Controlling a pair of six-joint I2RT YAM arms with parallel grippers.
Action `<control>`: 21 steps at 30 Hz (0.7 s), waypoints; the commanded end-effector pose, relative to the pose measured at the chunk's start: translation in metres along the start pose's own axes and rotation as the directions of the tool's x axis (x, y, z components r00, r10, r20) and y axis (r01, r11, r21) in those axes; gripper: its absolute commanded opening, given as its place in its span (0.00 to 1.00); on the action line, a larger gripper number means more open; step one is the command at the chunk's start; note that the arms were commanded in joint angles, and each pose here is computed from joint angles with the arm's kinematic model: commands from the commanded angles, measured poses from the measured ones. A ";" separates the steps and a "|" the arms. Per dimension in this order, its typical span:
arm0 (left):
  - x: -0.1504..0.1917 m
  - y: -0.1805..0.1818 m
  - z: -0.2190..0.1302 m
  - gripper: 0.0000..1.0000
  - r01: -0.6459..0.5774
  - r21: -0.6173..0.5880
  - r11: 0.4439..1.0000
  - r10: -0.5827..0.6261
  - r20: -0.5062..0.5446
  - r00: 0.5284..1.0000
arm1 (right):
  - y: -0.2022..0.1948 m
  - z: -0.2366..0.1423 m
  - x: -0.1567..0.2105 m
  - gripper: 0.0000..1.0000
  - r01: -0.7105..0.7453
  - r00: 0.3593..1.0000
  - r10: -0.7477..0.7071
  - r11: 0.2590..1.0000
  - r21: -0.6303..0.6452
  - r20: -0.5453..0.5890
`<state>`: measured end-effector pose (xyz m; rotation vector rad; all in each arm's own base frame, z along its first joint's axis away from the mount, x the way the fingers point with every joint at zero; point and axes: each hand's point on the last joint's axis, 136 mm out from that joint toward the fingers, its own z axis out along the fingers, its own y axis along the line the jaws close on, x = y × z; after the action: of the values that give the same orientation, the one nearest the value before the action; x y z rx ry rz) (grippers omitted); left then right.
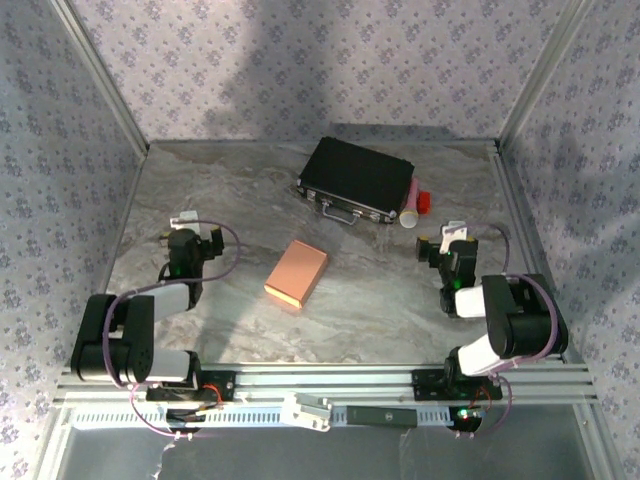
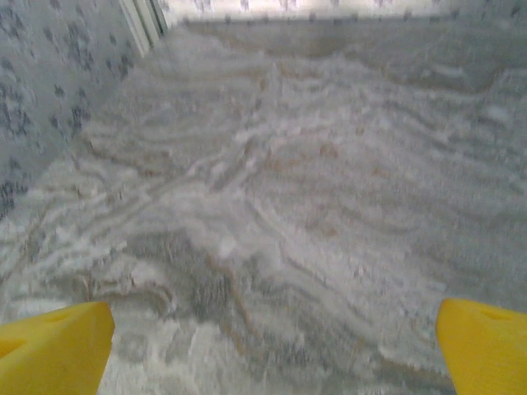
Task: Fold the paper box
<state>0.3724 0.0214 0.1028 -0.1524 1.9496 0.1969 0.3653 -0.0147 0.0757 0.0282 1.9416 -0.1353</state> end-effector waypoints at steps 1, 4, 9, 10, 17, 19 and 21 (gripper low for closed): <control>-0.007 -0.002 0.006 1.00 -0.003 0.013 1.000 0.002 0.093 0.996 | -0.005 0.010 -0.018 0.99 -0.020 1.000 0.020 1.000 0.000 0.025; 0.001 -0.006 0.014 1.00 -0.016 0.020 1.000 0.014 0.087 0.996 | -0.011 0.017 -0.017 0.99 -0.051 0.999 0.051 0.999 0.001 -0.012; 0.004 0.005 0.025 1.00 0.052 0.034 0.998 -0.053 0.008 0.999 | -0.011 0.021 -0.016 0.99 -0.057 0.998 0.057 0.998 -0.001 -0.034; 0.002 0.006 0.025 1.00 0.055 0.031 0.998 -0.056 0.022 0.998 | -0.012 0.021 -0.016 0.99 -0.057 0.998 0.057 0.998 0.000 -0.035; 0.003 0.005 0.025 1.00 0.056 0.032 0.998 -0.056 0.012 0.998 | -0.008 0.021 -0.016 0.99 -0.028 0.999 0.028 1.000 0.009 -0.037; 0.003 0.005 0.025 1.00 0.053 0.033 0.998 -0.054 0.014 0.998 | -0.008 0.020 -0.016 0.99 -0.025 0.999 0.025 1.000 0.015 -0.035; 0.003 0.005 0.025 1.00 0.053 0.033 0.998 -0.054 0.014 0.998 | -0.008 0.021 -0.016 0.99 -0.025 0.999 0.025 1.000 0.015 -0.038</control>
<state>0.3865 0.0350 0.0781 -0.1804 1.9712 0.1630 0.3863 -0.0214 0.0847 0.0581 1.9678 -0.1096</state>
